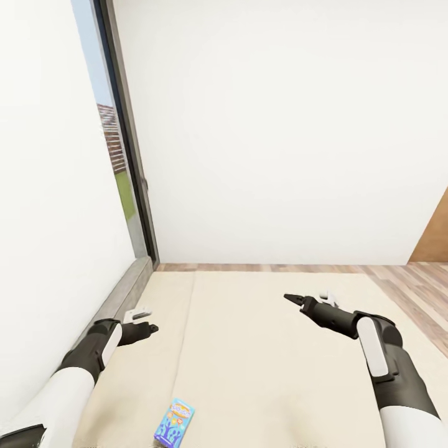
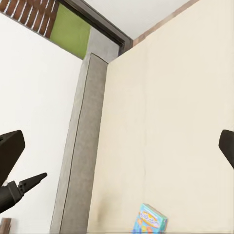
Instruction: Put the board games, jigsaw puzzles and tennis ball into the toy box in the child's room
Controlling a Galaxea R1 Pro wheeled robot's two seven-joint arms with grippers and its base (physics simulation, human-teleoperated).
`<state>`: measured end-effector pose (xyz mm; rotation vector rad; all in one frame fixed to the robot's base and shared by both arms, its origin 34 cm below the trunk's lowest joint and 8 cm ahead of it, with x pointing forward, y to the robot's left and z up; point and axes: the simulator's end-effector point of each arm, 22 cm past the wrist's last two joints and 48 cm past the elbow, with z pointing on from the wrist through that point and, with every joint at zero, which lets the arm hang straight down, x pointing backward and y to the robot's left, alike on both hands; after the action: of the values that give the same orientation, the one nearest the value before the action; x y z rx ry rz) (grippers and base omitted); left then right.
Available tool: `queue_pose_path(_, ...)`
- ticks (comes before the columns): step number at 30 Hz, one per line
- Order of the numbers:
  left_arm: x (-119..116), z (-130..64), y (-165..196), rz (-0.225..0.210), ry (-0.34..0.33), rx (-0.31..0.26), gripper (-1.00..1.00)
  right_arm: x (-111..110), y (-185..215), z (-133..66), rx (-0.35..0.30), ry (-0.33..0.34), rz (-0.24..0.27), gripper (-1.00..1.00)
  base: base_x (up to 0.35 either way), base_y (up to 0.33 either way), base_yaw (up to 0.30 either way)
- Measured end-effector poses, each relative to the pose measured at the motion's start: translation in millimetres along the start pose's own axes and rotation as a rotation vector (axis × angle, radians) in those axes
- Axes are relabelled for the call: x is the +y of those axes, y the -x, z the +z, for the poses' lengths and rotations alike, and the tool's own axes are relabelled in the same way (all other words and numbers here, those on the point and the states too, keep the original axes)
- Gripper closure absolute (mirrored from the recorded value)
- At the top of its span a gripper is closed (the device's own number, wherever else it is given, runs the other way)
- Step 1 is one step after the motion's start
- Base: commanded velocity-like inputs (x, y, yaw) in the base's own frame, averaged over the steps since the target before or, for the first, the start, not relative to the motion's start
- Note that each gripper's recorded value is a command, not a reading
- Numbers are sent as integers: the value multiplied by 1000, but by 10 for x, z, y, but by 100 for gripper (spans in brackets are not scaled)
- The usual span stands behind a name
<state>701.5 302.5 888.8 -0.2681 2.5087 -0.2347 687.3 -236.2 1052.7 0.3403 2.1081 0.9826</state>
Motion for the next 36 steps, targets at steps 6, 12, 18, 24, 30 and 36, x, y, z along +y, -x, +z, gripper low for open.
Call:
queue_pose_path(6,1,37,-40,-2,0,9,-100,-97,-82,53,16,-11,20,-100,0,0,2)
queue_pose_path(12,7,51,-54,-2,0,12,-100,-121,-75,63,10,-12,19,-100,0,0,0)
queue_pose_path(18,-5,65,-67,-2,-1,15,-100,-128,-66,74,3,-9,17,-100,0,0,-71)
queue_pose_path(24,1,81,-84,-2,-1,19,-100,-132,-90,101,5,-10,19,-100,0,0,-116)
queue_pose_path(30,-3,87,-91,-2,-2,20,-100,-141,-90,103,5,-13,18,-100,0,0,-30)
queue_pose_path(36,-5,88,-92,-2,-2,20,-100,-136,-97,109,6,-12,19,-100,0,0,-6)
